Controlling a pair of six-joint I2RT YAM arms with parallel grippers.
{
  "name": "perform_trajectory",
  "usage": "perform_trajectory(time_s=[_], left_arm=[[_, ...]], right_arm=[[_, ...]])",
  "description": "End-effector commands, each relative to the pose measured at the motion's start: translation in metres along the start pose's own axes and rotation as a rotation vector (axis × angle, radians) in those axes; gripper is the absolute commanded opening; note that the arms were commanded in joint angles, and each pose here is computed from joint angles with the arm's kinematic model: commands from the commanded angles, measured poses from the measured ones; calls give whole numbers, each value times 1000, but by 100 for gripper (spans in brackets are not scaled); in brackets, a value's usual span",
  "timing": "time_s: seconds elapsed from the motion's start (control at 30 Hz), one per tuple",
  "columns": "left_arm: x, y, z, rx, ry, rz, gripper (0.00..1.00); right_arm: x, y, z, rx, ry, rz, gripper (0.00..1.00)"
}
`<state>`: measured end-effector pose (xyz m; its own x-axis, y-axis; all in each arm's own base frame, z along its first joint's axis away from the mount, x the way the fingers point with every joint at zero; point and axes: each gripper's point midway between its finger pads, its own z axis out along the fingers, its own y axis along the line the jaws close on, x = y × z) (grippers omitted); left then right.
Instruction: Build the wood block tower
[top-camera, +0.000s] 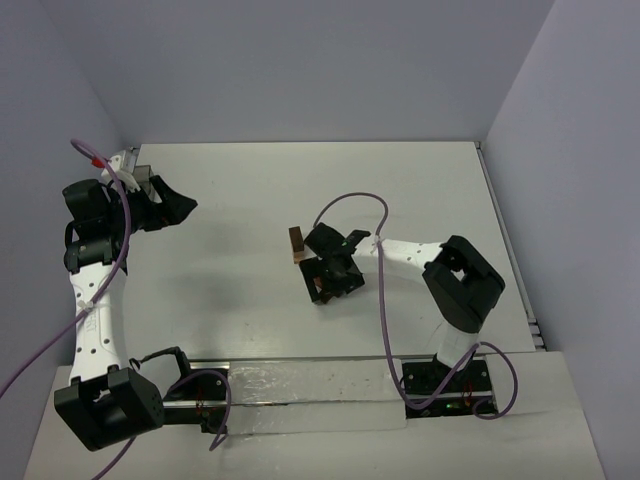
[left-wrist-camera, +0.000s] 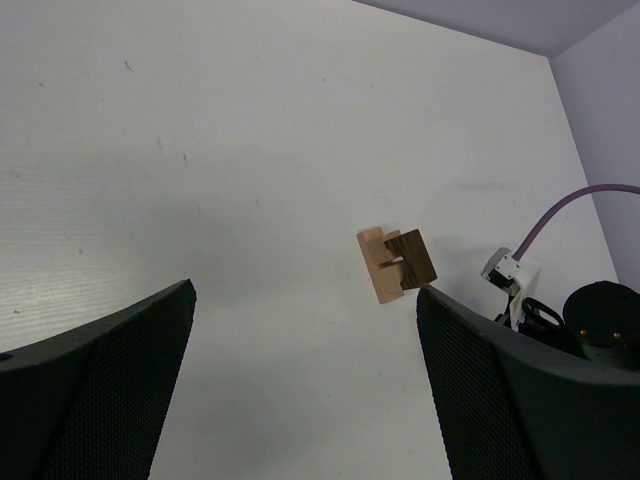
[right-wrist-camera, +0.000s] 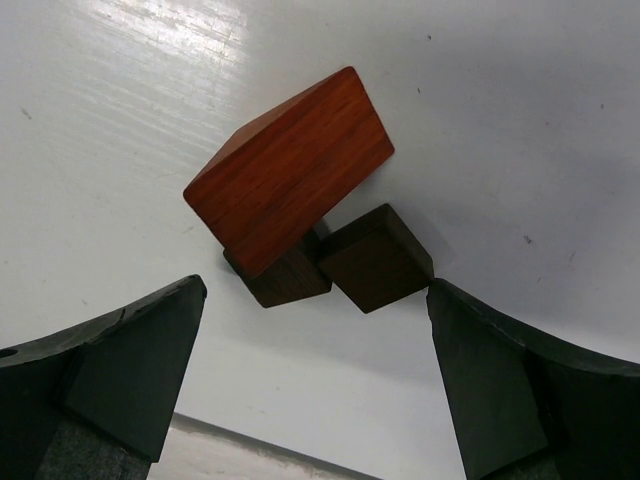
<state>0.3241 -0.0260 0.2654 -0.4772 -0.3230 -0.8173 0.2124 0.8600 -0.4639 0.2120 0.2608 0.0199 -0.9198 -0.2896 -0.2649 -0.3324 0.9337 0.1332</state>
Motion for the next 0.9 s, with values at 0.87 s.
perform_trajectory(time_s=[0.87], left_arm=[[-12,-14,-7,56,-39,70,96]], right_arm=[[12,-1,10,-101,44,-322,85]])
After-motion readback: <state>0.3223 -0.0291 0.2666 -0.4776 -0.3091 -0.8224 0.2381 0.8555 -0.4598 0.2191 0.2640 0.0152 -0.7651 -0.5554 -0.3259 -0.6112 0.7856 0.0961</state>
